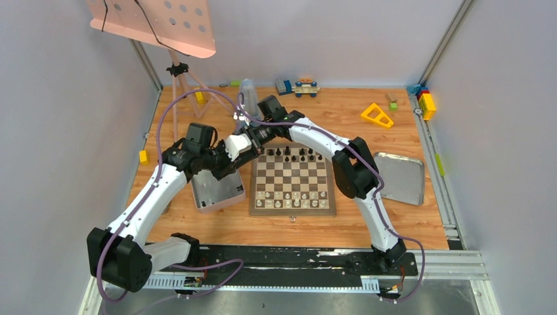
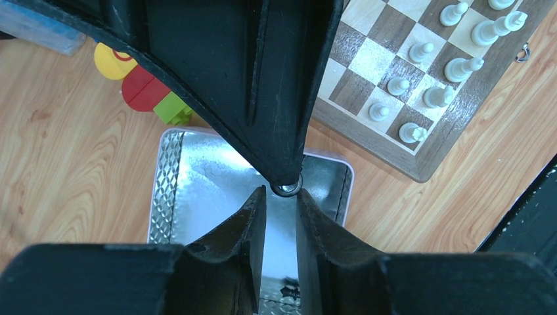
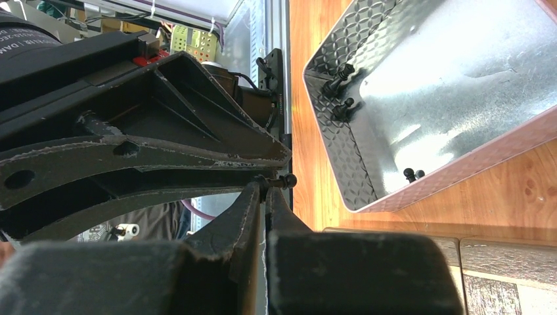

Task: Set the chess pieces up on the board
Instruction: Place the chess piece on the chessboard.

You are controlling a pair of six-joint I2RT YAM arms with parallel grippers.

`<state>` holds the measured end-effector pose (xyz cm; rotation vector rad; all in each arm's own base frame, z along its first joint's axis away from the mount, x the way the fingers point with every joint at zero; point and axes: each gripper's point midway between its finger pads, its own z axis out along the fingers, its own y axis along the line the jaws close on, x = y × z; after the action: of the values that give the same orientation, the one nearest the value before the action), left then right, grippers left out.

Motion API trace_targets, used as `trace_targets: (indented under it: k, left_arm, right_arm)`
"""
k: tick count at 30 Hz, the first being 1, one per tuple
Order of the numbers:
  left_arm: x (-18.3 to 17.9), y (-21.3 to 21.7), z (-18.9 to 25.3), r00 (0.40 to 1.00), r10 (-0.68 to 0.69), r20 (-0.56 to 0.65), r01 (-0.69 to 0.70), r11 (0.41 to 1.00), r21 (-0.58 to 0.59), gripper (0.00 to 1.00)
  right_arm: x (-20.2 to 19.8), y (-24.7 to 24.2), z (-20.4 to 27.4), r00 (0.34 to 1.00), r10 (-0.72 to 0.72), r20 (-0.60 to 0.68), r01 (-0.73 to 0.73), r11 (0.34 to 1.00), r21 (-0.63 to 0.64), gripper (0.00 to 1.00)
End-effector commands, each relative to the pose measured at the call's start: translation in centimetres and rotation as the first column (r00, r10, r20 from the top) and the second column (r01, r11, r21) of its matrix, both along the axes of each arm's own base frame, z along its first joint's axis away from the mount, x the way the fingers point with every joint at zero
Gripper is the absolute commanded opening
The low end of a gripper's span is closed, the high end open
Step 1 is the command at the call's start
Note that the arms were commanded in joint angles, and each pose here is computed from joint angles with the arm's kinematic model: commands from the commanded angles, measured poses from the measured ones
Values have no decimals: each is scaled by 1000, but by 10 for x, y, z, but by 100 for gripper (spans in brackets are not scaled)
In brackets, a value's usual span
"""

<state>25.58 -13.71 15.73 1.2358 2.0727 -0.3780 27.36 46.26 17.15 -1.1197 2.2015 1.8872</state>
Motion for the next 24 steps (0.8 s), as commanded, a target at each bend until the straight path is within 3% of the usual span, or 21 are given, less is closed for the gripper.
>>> trace_targets:
  k: [1, 11, 24]
  left_arm:
    - [5, -6, 14, 999, -2, 54, 5, 999, -43, 31]
    - [2, 5, 20, 998, 14, 63, -13, 1000, -20, 32]
    - [6, -2, 48, 998, 1, 67, 12, 982, -186, 52]
  right_arm:
    - [3, 4, 12, 999, 10, 44, -12, 999, 49, 0]
    - [10, -1, 10, 999, -8, 53, 5, 999, 46, 0]
    - [24, -31, 43, 997, -50, 58, 44, 994, 97, 0]
